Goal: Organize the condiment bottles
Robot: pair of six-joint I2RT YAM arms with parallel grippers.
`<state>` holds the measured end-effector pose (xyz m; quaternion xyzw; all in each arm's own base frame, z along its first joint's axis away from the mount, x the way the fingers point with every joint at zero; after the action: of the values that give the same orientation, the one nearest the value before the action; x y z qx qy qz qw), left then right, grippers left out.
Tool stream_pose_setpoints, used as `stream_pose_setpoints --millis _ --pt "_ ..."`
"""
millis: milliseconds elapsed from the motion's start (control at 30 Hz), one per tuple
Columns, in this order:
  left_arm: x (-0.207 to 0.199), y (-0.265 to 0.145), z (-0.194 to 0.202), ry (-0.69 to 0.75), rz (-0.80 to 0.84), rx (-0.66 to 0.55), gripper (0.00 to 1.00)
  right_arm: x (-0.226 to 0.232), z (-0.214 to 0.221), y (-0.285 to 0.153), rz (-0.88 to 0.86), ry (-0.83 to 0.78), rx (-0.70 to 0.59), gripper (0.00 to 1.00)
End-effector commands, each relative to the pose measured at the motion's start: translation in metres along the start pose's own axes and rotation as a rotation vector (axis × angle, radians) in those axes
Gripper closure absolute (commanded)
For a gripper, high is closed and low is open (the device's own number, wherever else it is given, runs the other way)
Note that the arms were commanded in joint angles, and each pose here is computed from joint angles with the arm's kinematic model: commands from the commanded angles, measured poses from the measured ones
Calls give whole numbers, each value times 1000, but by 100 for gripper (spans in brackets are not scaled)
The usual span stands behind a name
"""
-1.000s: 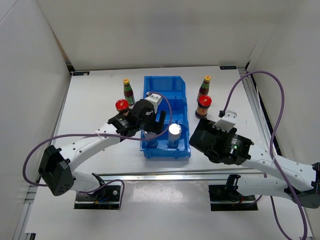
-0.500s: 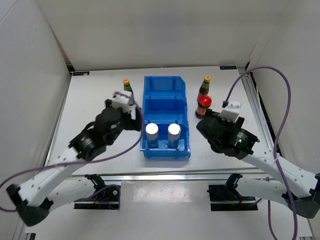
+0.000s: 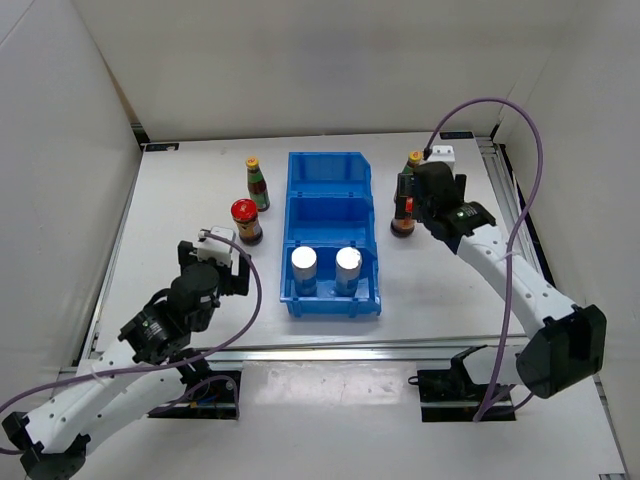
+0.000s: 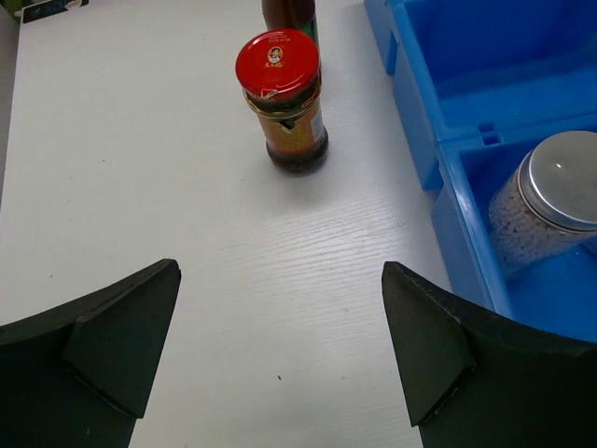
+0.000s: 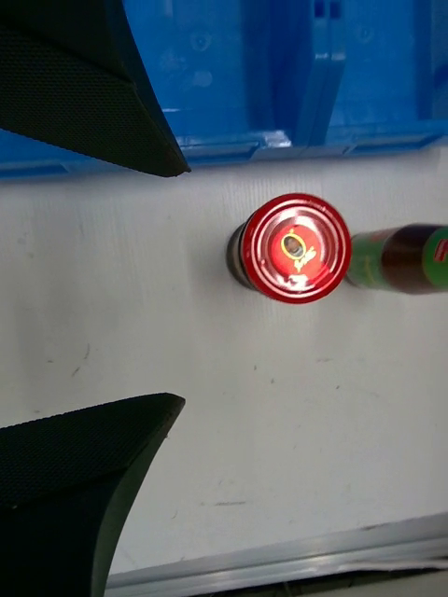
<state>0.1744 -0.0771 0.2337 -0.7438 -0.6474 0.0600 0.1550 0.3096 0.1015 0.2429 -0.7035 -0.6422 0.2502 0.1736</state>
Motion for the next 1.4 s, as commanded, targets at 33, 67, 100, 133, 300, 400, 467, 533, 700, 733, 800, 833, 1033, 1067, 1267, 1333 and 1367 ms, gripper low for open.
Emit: stream_pose_setpoints --millis 33,67,100,133,300,400,467,533,700,733,800,833,1033,1067,1267,1333,1367 --pt "4 7 -1 18 -59 -1 0 10 -19 20 -183 -1 -120 0" --pt "3 8 0 24 -60 8 0 8 -16 25 -191 -3 -130 0" --pt "1 10 1 31 -49 18 0 13 -21 29 -220 1 -183 0" --pt "0 11 3 38 -50 27 0 18 -20 30 -255 -8 -210 0" --pt "0 10 0 34 -39 12 0 20 4 53 -277 -12 -268 0" --pt "1 9 0 23 -37 -3 0 26 15 68 -289 -28 -294 0" --pt "1 9 0 23 -37 -3 0 28 20 76 -288 -41 -321 0" --pt "1 9 0 23 -37 -3 0 26 23 86 -247 -51 -314 0" --pt "-3 10 1 29 -19 7 0 21 29 112 -163 -64 -298 0" --pt "-3 10 1 29 -19 7 0 20 26 116 -157 -44 -302 0" --pt "-3 11 3 29 -19 7 0 26 30 127 -169 -38 -280 0" --pt "-3 11 3 38 -19 7 0 27 31 131 -169 -40 -273 0" --pt "-6 13 5 43 -2 16 0 27 31 145 -124 -7 -294 0" --pt "-6 12 5 43 -2 16 0 27 33 147 -111 4 -285 2" --pt "-9 15 6 49 6 25 0 23 24 153 -81 17 -269 21" --pt "-9 15 6 49 6 25 0 26 25 155 -99 21 -255 26" --pt "-9 16 9 54 6 32 0 25 25 159 -103 31 -245 28"
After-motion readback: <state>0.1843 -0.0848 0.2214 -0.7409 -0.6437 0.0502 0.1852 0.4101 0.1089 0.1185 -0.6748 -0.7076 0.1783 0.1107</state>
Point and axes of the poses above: each gripper's point midway between its finger pads, its own y axis out along the fingers, its own x axis along the line the jaws close on, z = x × y, the point moved 5 cm from there along -y, back along the fingers, and after that the axes turned 2 degrees about -y, right-handed, at the moved point
